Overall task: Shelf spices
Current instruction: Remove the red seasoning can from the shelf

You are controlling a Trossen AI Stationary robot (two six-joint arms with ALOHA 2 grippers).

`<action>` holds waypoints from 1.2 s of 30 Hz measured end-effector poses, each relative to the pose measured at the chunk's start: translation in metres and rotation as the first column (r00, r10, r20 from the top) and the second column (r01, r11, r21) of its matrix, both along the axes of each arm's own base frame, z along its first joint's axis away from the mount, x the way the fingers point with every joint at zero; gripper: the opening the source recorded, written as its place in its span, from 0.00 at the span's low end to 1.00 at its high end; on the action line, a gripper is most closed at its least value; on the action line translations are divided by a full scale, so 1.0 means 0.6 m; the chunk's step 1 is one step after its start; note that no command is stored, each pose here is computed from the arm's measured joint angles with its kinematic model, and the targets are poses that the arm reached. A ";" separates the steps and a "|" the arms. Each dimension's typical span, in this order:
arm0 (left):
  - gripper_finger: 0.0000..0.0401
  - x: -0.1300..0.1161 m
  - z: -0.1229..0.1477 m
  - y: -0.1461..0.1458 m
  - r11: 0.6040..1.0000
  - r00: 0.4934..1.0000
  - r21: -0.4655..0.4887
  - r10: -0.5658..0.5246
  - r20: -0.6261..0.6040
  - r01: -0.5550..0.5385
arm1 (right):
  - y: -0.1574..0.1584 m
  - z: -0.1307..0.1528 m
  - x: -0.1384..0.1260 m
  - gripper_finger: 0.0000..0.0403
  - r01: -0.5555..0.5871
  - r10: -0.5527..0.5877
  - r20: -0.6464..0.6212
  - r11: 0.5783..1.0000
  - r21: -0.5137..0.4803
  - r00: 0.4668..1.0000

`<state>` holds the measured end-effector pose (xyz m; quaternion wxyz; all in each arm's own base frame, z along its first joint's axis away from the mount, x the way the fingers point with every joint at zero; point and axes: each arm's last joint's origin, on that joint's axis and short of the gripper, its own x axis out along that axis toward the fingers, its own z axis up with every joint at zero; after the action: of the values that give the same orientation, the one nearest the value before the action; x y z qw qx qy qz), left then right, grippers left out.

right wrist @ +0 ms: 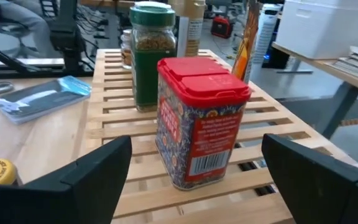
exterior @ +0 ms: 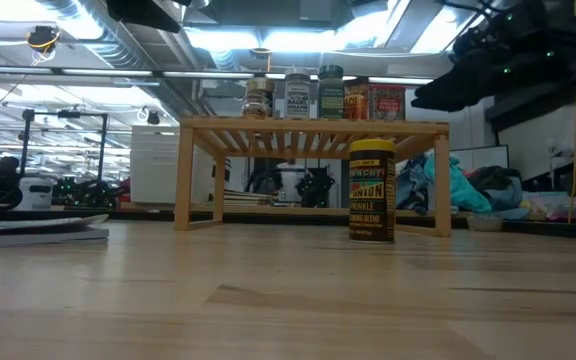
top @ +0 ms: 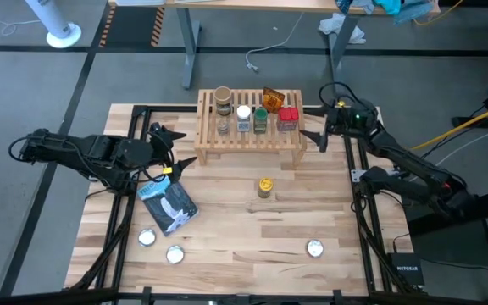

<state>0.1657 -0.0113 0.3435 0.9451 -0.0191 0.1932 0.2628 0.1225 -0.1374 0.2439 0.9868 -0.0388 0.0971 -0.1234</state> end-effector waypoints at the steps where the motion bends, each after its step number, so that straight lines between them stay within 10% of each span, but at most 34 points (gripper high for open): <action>1: 0.98 0.000 0.000 0.000 1.000 1.000 0.000 0.000 0.000 0.000 | -0.004 -0.003 0.001 0.91 -0.006 0.006 -0.001 1.000 0.008 1.000; 36: 0.98 0.000 0.000 0.000 1.000 1.000 0.000 0.000 0.000 0.000 | -0.065 -0.058 0.051 0.91 -0.155 0.149 0.066 0.984 0.093 0.987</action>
<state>0.1657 -0.0112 0.3435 0.9451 -0.0191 0.1932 0.2628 0.1528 -0.1762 0.2093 0.9965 0.0060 0.0707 -0.0440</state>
